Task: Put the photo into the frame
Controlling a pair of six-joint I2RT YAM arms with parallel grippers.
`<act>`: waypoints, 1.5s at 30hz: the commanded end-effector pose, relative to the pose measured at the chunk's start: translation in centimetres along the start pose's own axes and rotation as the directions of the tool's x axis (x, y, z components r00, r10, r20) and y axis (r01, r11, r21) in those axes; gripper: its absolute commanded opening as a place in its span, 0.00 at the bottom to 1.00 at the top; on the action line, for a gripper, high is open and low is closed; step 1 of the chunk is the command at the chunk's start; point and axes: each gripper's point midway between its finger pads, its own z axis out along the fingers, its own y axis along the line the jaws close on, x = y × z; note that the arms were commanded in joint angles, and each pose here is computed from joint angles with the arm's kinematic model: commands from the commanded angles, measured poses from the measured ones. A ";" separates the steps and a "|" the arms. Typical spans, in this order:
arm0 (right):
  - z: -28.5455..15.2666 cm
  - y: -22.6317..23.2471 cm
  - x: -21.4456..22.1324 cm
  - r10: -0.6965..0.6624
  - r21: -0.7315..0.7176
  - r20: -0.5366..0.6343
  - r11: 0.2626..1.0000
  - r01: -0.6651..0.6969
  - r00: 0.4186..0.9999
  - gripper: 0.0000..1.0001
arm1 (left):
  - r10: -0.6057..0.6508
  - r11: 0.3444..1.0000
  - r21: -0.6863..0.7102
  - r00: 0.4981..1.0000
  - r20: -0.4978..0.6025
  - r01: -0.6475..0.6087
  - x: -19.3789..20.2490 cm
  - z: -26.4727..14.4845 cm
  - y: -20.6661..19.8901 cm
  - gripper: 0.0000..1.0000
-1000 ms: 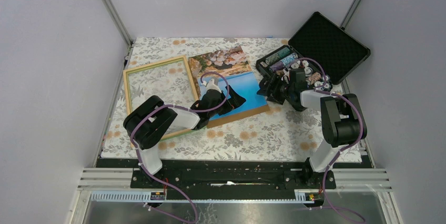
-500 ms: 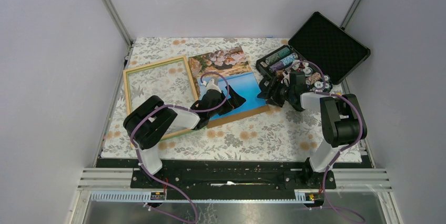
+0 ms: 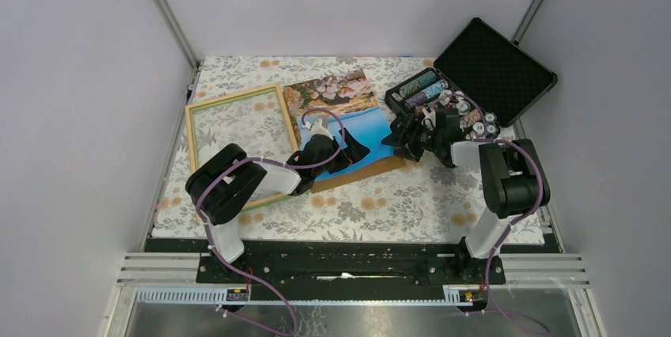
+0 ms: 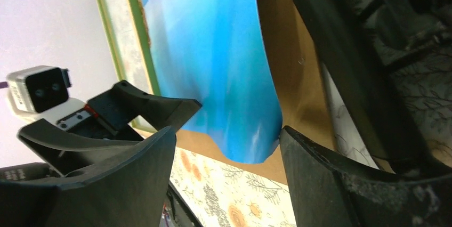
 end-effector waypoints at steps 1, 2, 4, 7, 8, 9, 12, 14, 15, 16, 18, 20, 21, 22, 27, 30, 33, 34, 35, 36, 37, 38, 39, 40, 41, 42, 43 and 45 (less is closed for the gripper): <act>0.5 2.1 -0.4 0.032 -0.122 -0.014 0.992 -0.034 0.999 0.79 | -0.002 1.000 0.024 1.000 0.002 0.001 -0.1 0.3 -0.6 0.98; 0.7 2.3 -0.5 0.039 -0.137 -0.014 0.990 -0.040 0.999 0.79 | -0.002 1.000 0.024 1.000 0.002 0.002 -0.1 0.4 -0.6 0.98; 1.1 2.7 -0.8 0.046 -0.160 -0.008 0.986 -0.047 0.999 0.80 | -0.002 1.000 0.026 1.000 0.004 0.002 -0.1 0.3 -0.6 0.98; 1.6 3.2 -1.5 0.044 -0.173 -0.003 0.984 -0.044 0.999 0.80 | -0.003 1.000 0.027 1.000 0.005 0.003 -0.1 0.2 -0.5 0.98; 1.8 3.2 -1.7 0.043 -0.173 0.001 0.984 -0.042 0.999 0.81 | -0.003 1.000 0.028 1.000 0.005 0.003 -0.1 0.2 -0.6 0.98; 1.9 3.3 -2.1 0.040 -0.173 0.007 0.984 -0.038 0.999 0.81 | -0.003 1.000 0.028 1.000 0.006 0.003 -0.1 0.2 -0.6 0.98; 2.4 3.4 -2.9 0.021 -0.159 0.010 0.987 -0.019 1.000 0.81 | -0.005 1.000 0.030 1.000 0.007 0.004 -0.1 0.2 -0.6 0.98; 2.5 3.4 -3.3 0.008 -0.151 0.014 0.989 -0.006 1.000 0.80 | -0.005 0.999 0.034 1.000 0.007 0.005 -0.1 0.1 -0.7 0.98; 2.6 3.4 -3.4 0.006 -0.146 0.016 0.989 -0.003 1.000 0.78 | -0.005 0.999 0.035 1.000 0.007 0.005 -0.1 0.1 -0.6 0.98; 2.6 3.3 -3.4 0.002 -0.139 0.021 0.990 0.001 1.000 0.75 | -0.005 0.999 0.036 1.000 0.007 0.005 -0.1 0.1 -0.7 0.98; 2.5 2.6 -3.4 -0.004 -0.102 0.034 0.995 0.007 0.999 0.69 | -0.006 0.999 0.038 1.000 0.010 0.006 -0.2 0.1 -0.7 0.98; 2.4 2.3 -3.4 -0.014 -0.075 0.048 0.997 0.017 0.999 0.60 | -0.004 0.999 0.043 1.000 0.010 0.003 -0.2 0.0 -0.8 0.98; 2.4 2.3 -3.4 -0.020 -0.070 0.054 0.997 0.024 0.998 0.55 | -0.002 0.999 0.048 1.000 0.011 0.001 -0.2 0.0 -0.9 0.98; 2.5 2.3 -3.4 -0.025 -0.064 0.057 0.998 0.029 0.998 0.51 | 0.002 0.999 0.053 1.000 0.012 -0.003 -0.2 0.0 -0.9 0.99; 3.0 2.9 -3.8 -0.077 -0.034 0.064 0.996 0.079 0.995 0.25 | 0.047 0.993 0.105 0.998 0.033 -0.050 -0.4 -0.7 -2.4 0.99; 2.8 3.6 -3.9 -0.112 -0.012 0.071 0.993 0.113 0.991 0.09 | 0.072 0.988 0.135 0.996 0.052 -0.079 -0.9 -1.9 -3.4 0.99; 2.0 4.4 -4.1 -0.151 0.010 0.077 0.989 0.151 0.986 0.00 | 0.109 0.981 0.155 0.991 0.073 -0.119 -1.7 -3.8 -4.6 0.99; 1.6 4.8 -4.2 -0.169 0.018 0.082 0.986 0.168 0.982 0.00 | 0.124 0.978 0.161 0.989 0.078 -0.136 -2.1 -4.6 -5.3 0.99; 1.2 5.2 -4.3 -0.187 0.024 0.086 0.982 0.186 0.978 0.00 | 0.139 0.976 0.159 0.987 0.081 -0.150 -2.3 -5.3 -5.6 0.99; 0.7 5.7 -4.4 -0.208 0.032 0.092 0.978 0.206 0.974 0.00 | 0.152 0.973 0.161 0.984 0.090 -0.165 -2.8 -6.2 -6.2 0.99; 0.2 6.3 -4.5 -0.229 0.038 0.098 0.973 0.226 0.969 0.00 | 0.163 0.972 0.157 0.982 0.097 -0.176 -3.2 -7.1 -6.7 0.99; -0.3 6.8 -4.5 -0.248 0.042 0.100 0.969 0.245 0.964 0.00 | 0.170 0.970 0.155 0.980 0.105 -0.185 -3.6 -8.0 -7.1 0.99; -0.9 7.4 -4.6 -0.268 0.043 0.107 0.963 0.264 0.958 0.00 | 0.176 0.970 0.152 0.978 0.109 -0.192 -4.1 -9.2 -7.6 0.99; -1.4 8.0 -4.5 -0.283 0.042 0.109 0.959 0.280 0.953 0.00 | 0.184 0.970 0.142 0.977 0.109 -0.199 -4.3 -10.0 -7.7 0.99; -1.9 8.5 -4.5 -0.305 0.041 0.111 0.952 0.302 0.946 0.00 | 0.192 0.970 0.129 0.976 0.105 -0.205 -4.6 -10.8 -7.9 0.99; -2.5 9.2 -4.4 -0.323 0.038 0.112 0.946 0.321 0.940 0.00 | 0.194 0.973 0.110 0.976 0.098 -0.205 -4.9 -11.4 -8.0 0.99; -3.0 9.6 -4.2 -0.339 0.037 0.109 0.941 0.337 0.934 0.00 | 0.194 0.976 0.086 0.978 0.081 -0.200 -5.1 -11.9 -7.9 0.99; -4.0 10.6 -3.7 -0.370 0.035 0.098 0.929 0.368 0.924 0.00 | 0.172 0.984 0.041 0.984 0.039 -0.174 -5.5 -12.8 -7.9 0.99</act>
